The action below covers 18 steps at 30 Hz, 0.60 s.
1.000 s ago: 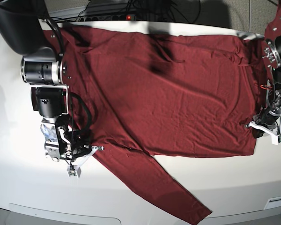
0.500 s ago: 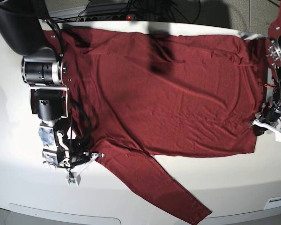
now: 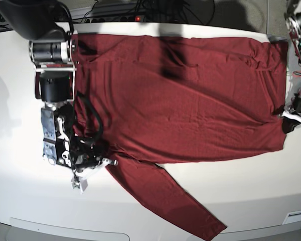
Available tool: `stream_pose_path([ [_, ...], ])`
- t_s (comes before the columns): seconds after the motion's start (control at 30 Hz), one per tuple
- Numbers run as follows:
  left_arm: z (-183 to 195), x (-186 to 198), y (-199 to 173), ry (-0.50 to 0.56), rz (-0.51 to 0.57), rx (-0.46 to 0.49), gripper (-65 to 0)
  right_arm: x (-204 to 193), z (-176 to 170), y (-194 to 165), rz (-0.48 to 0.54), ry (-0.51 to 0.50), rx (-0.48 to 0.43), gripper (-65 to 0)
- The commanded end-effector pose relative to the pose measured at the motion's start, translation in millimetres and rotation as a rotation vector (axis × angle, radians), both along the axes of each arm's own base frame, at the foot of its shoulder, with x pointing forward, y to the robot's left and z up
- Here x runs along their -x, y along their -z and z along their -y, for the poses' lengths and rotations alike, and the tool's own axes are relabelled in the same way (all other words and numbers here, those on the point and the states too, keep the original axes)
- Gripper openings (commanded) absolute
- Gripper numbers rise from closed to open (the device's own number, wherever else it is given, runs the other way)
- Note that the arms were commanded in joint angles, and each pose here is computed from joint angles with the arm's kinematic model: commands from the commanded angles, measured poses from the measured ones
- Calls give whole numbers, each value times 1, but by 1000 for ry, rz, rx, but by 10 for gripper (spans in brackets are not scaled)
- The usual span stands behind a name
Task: Fold the T-shirt properly
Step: 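Lift the hem with both grippers and fold it toward the collar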
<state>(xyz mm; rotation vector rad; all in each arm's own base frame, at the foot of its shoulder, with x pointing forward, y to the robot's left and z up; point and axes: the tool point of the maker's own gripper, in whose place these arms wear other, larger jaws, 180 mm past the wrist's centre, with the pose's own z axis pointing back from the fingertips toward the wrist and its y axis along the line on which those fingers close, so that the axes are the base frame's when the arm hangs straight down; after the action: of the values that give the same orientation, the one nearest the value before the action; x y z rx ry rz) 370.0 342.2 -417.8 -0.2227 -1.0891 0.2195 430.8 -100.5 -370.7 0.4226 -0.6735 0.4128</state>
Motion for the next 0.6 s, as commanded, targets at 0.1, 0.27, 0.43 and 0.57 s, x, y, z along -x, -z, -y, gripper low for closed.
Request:
stream_pose_path([
  [0.1,-4,6,-46,35,121,-57,-650,10,-3,-22,92,-25,-1,-650],
  [0.27,1,29,-63,55,143,-159,-650,51,-4,-27,133,-64,5,-650],
  [0.43,12,46,-73,89,158,-190,-650,94,-5,-40,189,-104,15,-650],
  [0.57,21,62,-71,123,142,-208,-650,116,6,-50,225,-74,31,-650],
])
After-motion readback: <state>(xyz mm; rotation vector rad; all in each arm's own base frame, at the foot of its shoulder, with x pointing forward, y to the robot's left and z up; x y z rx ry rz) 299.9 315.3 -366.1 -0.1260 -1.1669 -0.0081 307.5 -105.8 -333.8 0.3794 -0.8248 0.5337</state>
